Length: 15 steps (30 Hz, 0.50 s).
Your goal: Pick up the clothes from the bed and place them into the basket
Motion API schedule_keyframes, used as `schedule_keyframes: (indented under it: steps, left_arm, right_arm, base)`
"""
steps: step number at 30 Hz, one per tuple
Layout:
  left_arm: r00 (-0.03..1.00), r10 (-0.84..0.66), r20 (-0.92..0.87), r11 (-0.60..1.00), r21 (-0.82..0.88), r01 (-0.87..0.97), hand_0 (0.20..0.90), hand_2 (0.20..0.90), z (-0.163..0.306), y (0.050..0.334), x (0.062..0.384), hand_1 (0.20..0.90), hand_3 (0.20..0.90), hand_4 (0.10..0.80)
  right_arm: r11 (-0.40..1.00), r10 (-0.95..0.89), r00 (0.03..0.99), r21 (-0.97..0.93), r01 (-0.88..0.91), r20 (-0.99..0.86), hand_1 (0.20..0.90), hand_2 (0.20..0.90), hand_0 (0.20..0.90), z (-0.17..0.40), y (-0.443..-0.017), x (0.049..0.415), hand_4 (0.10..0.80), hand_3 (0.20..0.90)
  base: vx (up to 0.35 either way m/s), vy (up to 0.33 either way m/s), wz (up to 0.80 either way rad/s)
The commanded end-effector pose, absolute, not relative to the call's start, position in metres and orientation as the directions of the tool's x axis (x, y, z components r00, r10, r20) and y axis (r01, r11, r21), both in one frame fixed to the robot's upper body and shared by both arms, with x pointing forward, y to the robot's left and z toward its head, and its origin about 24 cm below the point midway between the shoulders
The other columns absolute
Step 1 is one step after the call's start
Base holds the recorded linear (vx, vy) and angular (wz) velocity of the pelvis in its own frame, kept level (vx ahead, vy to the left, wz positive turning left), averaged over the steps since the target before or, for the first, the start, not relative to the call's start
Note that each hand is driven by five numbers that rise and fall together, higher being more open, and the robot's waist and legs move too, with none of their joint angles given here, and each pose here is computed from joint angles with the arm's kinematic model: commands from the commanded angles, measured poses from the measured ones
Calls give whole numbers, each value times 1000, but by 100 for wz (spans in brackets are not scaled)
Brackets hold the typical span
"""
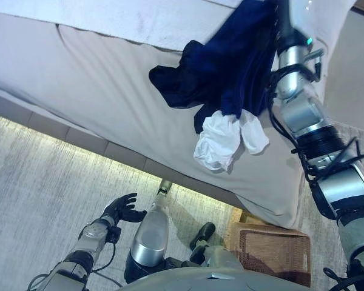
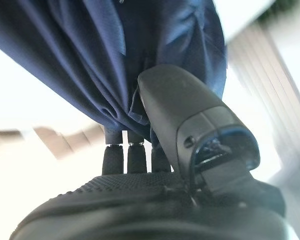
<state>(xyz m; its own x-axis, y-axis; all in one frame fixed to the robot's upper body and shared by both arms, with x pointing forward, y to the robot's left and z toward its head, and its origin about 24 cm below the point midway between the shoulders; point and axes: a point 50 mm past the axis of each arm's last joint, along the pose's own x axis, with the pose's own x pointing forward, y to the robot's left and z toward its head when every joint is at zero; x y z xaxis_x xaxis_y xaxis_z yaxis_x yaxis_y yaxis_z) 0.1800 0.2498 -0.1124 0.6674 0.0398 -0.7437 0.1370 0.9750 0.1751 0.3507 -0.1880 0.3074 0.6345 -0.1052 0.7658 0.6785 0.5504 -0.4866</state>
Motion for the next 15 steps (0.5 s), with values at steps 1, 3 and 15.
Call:
schedule_keyframes:
  steps: [1,3,15]
  left_arm:
    - [550,0,-835,962,150,227,900,900,-138,241,131,900,900,800]
    - [527,2,-850,959,151,240,900,900,-140,241,125,900,900,800]
    - [432,19,-902,941,162,296,900,900,-146,249,111,900,900,800]
  right_arm:
    - [447,-67,256,-200,872,964,300,300,300,356,-207,300,100,200]
    - [420,-57,196,-155,894,979,300,300,300,360,-212,288,100,200]
    - [246,-113,117,-87,965,987,300,300,300,340,-269,241,100,200]
  base:
    - [94,-7,-27]
    - [62,-44,-23]
    - [-15,-80,-44]
